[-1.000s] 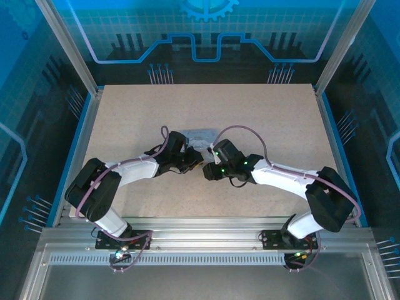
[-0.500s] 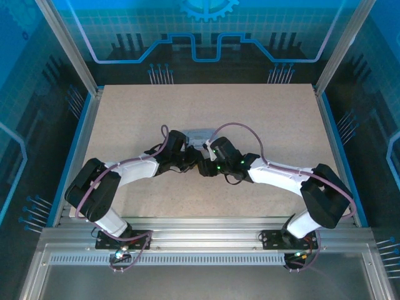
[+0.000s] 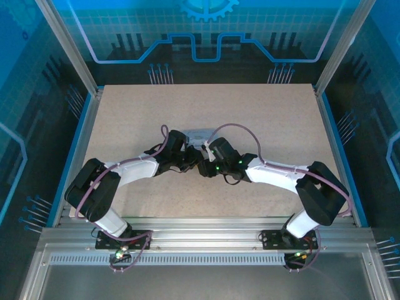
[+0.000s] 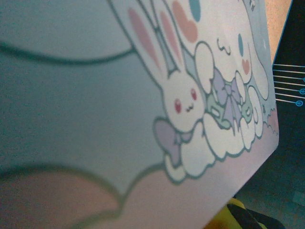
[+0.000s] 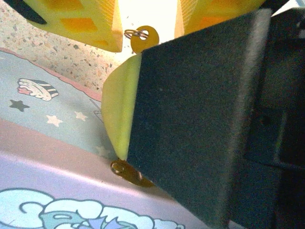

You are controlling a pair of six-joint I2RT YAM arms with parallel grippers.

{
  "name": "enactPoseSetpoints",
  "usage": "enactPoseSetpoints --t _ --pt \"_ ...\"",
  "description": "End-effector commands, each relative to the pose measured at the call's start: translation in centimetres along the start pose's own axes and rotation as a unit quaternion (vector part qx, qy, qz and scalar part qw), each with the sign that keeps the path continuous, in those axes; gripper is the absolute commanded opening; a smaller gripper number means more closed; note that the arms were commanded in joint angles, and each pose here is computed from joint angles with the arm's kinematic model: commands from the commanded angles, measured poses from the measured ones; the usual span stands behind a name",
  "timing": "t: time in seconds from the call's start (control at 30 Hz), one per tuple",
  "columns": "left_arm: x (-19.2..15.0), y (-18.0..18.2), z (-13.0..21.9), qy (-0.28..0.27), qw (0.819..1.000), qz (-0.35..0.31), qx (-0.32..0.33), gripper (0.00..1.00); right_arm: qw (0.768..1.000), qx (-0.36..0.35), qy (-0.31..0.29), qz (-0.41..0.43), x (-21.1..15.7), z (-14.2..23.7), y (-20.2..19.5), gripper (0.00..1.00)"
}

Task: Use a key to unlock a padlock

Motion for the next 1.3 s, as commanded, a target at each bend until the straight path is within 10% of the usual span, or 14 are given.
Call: enactPoseSetpoints --t 0.0,0.3,1.03,1.27 --pt "-0.1 -2.6 1.1 0.007 0.999 -0.016 -0.037 0.00 1.000 0.011 -0.010 0.011 1.0 -0.2 0.7 0.33" --pt "-0.2 -2.0 1.0 0.010 0.999 -0.017 -0.030 0.00 0.998 0.052 -0.015 -0.008 1.2 0.1 0.4 0.00" --pt "-0.2 -0.9 0.6 0.006 1.000 -0.019 -0.015 0.06 0.993 0.112 0.006 -0.040 -0.1 -0.8 -0.3 0.00" --pt "-0.2 0.9 0.1 -0.003 1.000 -0.008 0.011 0.38 0.994 0.088 0.045 -0.035 -2.4 -2.6 -1.6 0.00"
Point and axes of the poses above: each hand's point on the last joint's axis, 136 mm out from that joint toward the fingers, its own z axis back along the fingers, its own y axis along the line the jaws close on, x = y × z, the point moved 5 cm from there along z, back along the fingers, and after that the axes turned 4 degrees about z, right-handed, at the moved point
